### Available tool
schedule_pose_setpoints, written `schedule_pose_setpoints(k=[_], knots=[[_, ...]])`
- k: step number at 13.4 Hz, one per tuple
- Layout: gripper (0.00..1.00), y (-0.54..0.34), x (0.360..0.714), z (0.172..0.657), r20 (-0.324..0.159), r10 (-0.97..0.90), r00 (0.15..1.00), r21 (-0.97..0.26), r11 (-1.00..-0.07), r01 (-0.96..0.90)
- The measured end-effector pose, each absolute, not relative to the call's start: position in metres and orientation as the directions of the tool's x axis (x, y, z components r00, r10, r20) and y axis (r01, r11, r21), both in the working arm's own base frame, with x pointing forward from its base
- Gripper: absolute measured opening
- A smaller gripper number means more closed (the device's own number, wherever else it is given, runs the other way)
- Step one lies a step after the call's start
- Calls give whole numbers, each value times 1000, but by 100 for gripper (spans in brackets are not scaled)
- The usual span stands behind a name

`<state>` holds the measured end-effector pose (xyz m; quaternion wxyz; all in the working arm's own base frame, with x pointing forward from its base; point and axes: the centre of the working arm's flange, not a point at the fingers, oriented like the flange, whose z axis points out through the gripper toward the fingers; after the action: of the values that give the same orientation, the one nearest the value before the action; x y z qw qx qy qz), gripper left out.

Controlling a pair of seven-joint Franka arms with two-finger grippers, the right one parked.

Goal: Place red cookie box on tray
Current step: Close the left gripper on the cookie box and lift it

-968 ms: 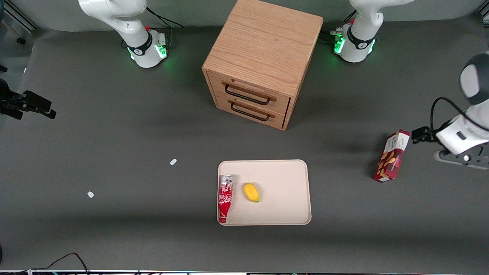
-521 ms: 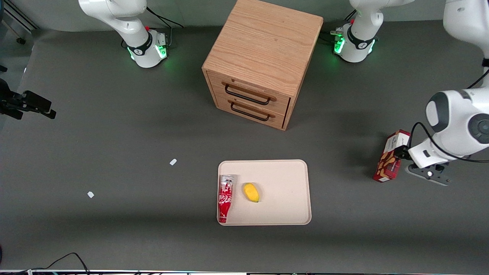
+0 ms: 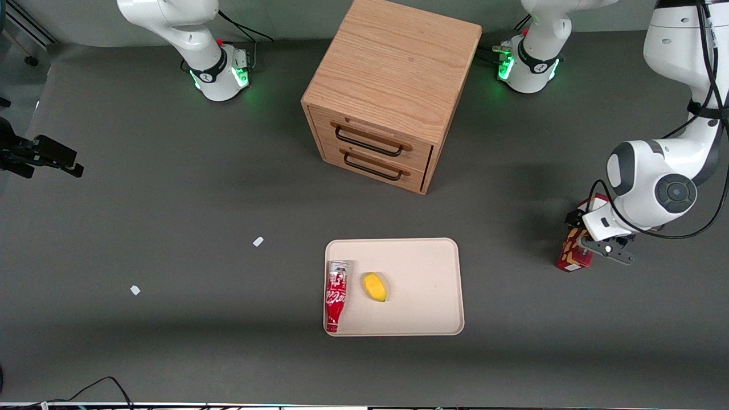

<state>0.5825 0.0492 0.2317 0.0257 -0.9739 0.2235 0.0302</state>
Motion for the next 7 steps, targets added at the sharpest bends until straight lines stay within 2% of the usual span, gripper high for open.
schedule_pose_setpoints(k=[4,7], knots=[[47,49,582,231,-71,-434,898,-36,-899,-437],[17,48,584,233,-66,-434,898,-36,-899,-437]])
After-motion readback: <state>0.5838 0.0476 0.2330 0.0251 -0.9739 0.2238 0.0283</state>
